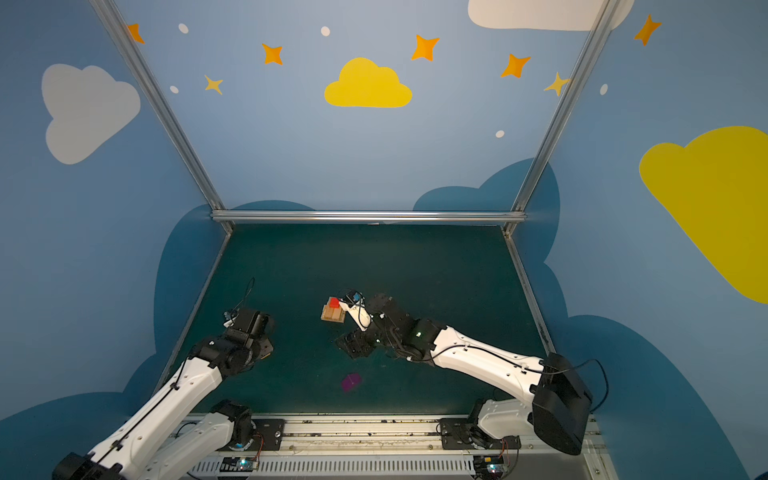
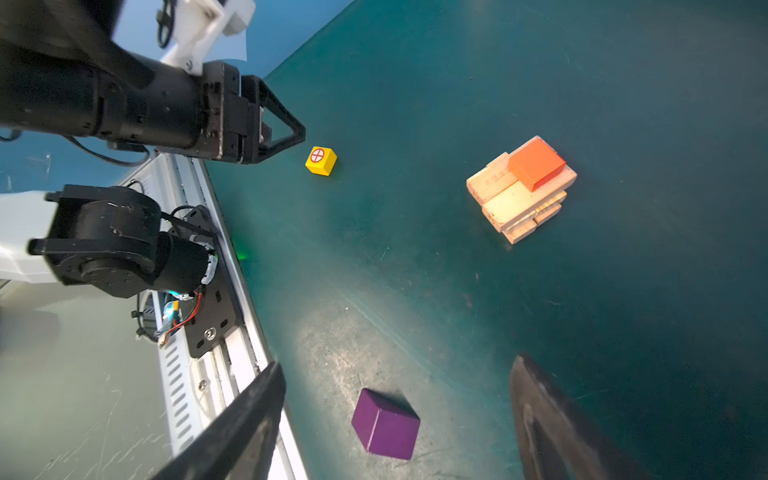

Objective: Build the wood block tower
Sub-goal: 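Move the left gripper over the yellow cube nearer the robot, then lower the left gripper and close it on the yellow cube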

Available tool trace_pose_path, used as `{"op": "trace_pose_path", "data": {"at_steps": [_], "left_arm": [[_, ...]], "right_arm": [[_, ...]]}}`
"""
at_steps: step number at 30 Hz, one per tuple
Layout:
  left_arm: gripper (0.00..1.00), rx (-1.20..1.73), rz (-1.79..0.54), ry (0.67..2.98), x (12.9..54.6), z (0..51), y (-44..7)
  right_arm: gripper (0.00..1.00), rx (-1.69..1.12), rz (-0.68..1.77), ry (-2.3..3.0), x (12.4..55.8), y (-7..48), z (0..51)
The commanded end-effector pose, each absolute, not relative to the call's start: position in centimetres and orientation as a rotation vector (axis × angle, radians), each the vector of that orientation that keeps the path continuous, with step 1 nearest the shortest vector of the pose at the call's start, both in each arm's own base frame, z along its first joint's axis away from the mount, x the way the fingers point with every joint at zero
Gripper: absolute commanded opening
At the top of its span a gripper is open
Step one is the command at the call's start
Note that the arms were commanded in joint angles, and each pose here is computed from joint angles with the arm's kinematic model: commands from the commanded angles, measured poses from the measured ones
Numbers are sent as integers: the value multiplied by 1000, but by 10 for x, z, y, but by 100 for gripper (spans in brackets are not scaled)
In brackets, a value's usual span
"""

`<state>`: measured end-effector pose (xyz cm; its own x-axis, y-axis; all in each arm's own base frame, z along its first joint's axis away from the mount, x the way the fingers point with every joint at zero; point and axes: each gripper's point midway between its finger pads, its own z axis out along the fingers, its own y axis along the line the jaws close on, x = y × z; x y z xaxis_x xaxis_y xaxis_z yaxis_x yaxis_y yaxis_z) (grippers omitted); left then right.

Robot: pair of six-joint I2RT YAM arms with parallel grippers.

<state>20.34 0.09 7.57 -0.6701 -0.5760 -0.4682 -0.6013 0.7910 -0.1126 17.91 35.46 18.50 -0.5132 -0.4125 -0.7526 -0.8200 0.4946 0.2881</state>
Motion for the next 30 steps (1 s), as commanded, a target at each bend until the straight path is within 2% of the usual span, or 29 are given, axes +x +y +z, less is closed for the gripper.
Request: {"op": "trace_pose_path", "data": {"at_steps": [1,4,11,21,26,30], "left_arm": [[54,-894,-47,2506,215,63,-9],[57,-916,-65,2547,215,48,-12],[55,-954,-66,2580,218,35,-12],[50,-1002,-14,2570,218,39,5],[48,-994,-60,2597,222,35,0],[42,-977,-71,2635,223,32,-4]], "right_arm": [[81,-1007,885,2089,184,361,199],[81,-1010,920,2080,181,365,203],[81,-990,944,2103,179,365,198],[81,-991,952,2098,180,367,202],[80,-1002,954,2102,179,369,202],[81,-1004,959,2101,179,371,202]]}}
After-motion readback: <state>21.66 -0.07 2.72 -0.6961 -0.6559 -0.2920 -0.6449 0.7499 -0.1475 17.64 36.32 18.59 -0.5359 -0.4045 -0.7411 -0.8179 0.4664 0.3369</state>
